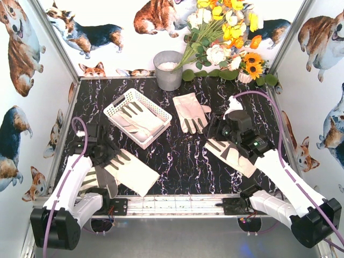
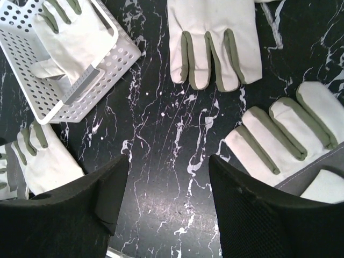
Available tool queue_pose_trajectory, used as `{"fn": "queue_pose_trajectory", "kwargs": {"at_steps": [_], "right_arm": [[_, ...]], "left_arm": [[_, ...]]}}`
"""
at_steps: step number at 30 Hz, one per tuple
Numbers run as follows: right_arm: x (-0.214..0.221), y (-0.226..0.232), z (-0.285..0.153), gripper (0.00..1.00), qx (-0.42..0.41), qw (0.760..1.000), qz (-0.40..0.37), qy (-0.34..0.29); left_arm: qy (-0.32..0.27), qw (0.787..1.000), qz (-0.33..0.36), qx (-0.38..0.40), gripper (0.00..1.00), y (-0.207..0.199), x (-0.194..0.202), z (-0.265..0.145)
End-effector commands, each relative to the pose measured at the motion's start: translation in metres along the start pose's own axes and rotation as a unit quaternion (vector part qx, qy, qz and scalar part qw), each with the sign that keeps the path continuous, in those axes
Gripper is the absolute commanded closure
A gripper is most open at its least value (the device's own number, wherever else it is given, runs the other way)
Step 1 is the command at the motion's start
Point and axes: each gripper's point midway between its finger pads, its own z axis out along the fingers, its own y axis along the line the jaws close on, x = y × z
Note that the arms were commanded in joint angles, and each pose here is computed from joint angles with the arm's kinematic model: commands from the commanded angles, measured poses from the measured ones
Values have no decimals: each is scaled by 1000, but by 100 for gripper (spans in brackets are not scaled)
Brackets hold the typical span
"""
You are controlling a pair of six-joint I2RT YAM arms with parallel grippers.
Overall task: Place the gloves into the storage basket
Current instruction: Pick up the glove from the center of the board.
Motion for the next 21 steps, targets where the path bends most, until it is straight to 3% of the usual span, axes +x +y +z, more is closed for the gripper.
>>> {"fn": "queue_pose_trajectory", "kwargs": {"at_steps": [1, 6, 21], "right_arm": [[-11, 12, 0, 37, -30, 999, 34, -29], [-7, 9, -2, 38, -26, 998, 39, -30], [4, 9, 2, 38, -32, 998, 59, -21]], "left_arm": [[-2, 995, -90, -54, 46, 18, 7, 11], [-27, 983, -132, -123, 46, 49, 10, 20], [-11, 979, -123, -164, 61, 73, 27, 57]]}}
